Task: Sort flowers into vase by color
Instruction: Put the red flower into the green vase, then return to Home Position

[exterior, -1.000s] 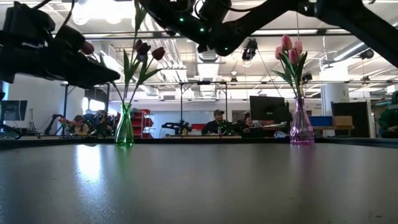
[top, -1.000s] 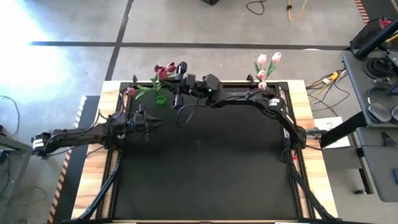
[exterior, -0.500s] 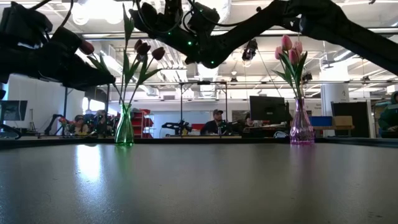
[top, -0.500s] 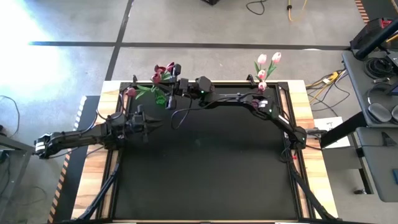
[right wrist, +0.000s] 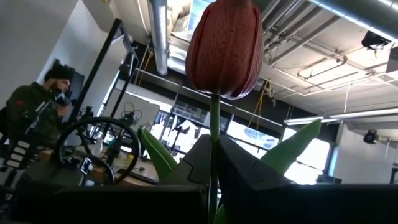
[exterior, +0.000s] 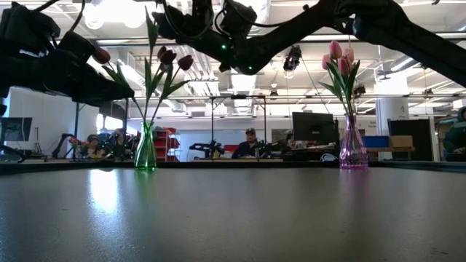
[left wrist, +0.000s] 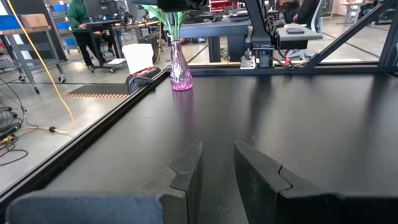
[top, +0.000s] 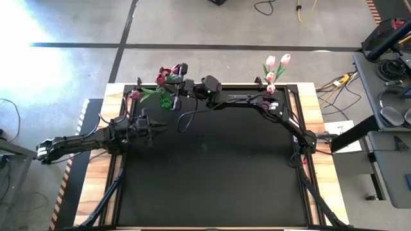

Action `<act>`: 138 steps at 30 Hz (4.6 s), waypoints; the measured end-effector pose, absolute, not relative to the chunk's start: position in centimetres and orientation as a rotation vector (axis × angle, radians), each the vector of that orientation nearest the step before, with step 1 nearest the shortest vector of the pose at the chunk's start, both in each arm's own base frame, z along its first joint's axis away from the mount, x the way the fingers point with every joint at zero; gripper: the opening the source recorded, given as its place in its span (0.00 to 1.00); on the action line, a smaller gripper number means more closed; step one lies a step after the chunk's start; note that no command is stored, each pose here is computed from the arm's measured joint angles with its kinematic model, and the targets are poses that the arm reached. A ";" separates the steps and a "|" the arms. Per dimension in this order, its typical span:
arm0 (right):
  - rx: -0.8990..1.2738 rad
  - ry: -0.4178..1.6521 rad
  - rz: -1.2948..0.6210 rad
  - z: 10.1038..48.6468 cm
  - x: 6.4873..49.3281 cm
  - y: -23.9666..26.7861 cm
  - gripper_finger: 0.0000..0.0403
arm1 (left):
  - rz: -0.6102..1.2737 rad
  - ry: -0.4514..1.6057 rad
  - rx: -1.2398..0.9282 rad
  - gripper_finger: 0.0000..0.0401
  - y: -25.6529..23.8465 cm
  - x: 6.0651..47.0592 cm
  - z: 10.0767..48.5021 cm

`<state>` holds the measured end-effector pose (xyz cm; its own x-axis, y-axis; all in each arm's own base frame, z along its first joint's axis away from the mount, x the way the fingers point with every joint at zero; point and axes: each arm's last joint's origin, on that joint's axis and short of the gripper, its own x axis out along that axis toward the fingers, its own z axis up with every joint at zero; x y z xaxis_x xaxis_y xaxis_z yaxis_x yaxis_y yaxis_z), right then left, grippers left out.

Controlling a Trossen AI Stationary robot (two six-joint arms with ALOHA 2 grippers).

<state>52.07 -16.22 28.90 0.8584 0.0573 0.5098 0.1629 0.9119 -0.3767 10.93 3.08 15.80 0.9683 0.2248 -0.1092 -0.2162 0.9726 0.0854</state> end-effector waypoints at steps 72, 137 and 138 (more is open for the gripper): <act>-0.160 0.055 -0.372 23.4 54.2 -17.2 0.31 | 0.222 0.116 0.050 0.19 3.1 10.9 15.8; -0.082 0.087 -0.286 16.7 13.8 -4.1 0.02 | 0.356 -0.019 0.108 0.19 3.0 9.2 16.9; -0.079 0.076 -0.278 16.5 13.5 -4.0 0.02 | 0.353 -0.019 0.107 0.19 2.9 9.2 16.9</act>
